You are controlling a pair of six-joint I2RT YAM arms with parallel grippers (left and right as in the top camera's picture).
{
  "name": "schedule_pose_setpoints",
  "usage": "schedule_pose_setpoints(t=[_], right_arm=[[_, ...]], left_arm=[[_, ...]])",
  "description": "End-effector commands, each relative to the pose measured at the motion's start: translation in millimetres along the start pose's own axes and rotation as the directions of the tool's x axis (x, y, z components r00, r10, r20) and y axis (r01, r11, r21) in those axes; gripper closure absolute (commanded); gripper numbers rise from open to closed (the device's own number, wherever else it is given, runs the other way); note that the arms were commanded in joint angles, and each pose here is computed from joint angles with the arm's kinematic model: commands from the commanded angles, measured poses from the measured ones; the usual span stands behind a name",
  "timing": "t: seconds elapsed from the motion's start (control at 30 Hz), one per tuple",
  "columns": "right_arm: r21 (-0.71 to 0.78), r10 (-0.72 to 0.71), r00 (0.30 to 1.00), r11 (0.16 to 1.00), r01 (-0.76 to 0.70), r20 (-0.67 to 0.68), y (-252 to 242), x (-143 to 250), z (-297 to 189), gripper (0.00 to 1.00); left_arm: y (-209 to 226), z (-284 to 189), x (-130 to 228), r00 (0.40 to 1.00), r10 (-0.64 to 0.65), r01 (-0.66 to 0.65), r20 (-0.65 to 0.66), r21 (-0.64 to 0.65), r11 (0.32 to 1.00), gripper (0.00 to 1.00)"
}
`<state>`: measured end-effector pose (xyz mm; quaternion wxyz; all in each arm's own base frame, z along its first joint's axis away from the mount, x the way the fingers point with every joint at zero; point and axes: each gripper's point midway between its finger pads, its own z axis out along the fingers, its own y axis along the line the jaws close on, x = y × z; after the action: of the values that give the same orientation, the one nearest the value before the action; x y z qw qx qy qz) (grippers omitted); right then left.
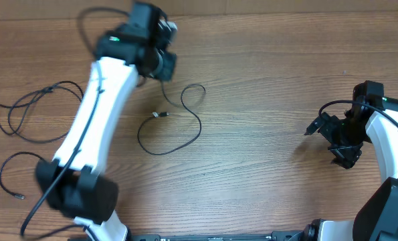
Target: Untangle cables
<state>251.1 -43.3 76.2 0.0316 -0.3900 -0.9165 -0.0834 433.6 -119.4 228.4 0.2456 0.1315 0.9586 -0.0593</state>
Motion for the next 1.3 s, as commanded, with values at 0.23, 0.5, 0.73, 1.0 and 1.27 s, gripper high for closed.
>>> schedule_pose_setpoints(t=[0.23,0.5,0.73,1.0,1.27], right_arm=[[-0.007,-0.006,1.000,1.000,0.006,0.002,0.8,-1.4,2.1,0.00],[-0.009,-0.007,1.000,1.000,0.007,0.004,1.2,-2.0,2.1,0.00],[-0.008,-0.006,1.000,1.000,0.006,0.002,0.9,-1.4,2.1,0.00],[-0.008,-0.006,1.000,1.000,0.006,0.002,0.9,-1.4,2.1,0.00],[-0.007,-0.006,1.000,1.000,0.006,0.001,0.9,-1.3,2.1,0.00]], left_arm=[[81.8,-64.9,46.9,0.986,-0.134,0.106,-0.100,-0.249,0.963,0.96],[65.6,-42.7,96.0,0.936,-0.192,0.150,-0.295,-0.156,0.976,0.55],[58.8,-37.0,102.0,0.928,-0.194,0.163,-0.319,-0.121,0.979,0.31],[30.7,-27.7,87.6,0.946,-0.165,0.177,-0.280,0.016,0.984,0.26],[-3.7,10.1,99.8,0.945,-0.062,0.087,-0.322,0.064,0.994,0.12]])
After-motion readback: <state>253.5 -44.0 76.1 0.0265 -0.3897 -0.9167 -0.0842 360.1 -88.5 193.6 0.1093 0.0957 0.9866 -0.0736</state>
